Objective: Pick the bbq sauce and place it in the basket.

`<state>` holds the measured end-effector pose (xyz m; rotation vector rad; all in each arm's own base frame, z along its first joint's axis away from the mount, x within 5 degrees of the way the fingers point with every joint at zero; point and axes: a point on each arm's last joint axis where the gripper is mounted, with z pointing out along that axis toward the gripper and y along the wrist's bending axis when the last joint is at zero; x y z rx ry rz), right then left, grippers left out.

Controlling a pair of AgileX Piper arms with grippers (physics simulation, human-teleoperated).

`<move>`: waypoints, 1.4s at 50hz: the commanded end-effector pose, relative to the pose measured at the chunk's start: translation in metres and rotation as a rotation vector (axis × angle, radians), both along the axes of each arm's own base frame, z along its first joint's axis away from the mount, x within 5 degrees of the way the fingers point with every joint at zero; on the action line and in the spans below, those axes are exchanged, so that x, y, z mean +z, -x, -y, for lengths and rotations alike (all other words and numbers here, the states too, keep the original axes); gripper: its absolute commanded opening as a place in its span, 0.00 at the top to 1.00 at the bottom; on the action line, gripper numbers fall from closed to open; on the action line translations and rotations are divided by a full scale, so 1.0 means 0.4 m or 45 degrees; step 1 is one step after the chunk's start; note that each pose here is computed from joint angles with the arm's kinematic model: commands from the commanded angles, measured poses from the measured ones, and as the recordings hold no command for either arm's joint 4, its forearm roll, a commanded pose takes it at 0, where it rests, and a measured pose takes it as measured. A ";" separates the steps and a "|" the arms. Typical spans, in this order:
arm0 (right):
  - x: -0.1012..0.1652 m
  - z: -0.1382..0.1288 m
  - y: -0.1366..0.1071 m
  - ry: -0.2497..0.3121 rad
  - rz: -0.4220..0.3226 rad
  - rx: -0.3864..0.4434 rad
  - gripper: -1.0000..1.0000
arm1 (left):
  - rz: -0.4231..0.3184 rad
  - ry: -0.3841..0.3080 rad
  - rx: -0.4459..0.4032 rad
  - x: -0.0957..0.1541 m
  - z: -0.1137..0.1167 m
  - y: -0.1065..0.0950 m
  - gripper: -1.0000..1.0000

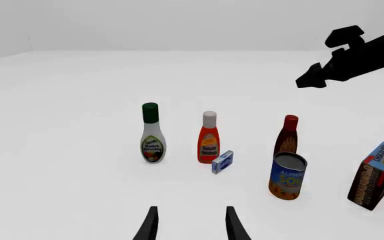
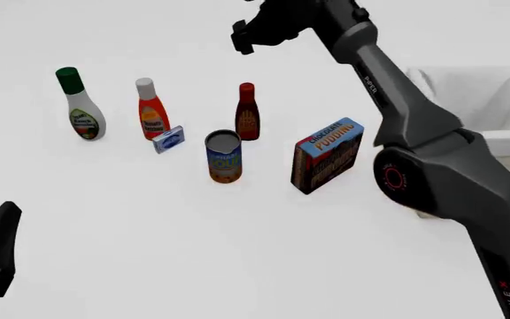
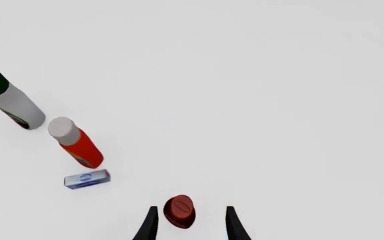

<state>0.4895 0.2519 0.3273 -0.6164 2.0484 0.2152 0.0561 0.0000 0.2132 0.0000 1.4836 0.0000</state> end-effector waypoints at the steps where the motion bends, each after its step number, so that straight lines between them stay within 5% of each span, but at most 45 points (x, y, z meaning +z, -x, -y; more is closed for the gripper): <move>1: -0.051 -0.004 -0.021 0.013 -0.029 -0.007 0.00 | 0.000 0.000 0.000 0.000 0.000 0.000 0.00; 70: -0.236 -0.054 -0.056 0.041 -0.160 -0.008 0.00 | 0.000 0.000 0.000 0.000 0.000 0.000 0.00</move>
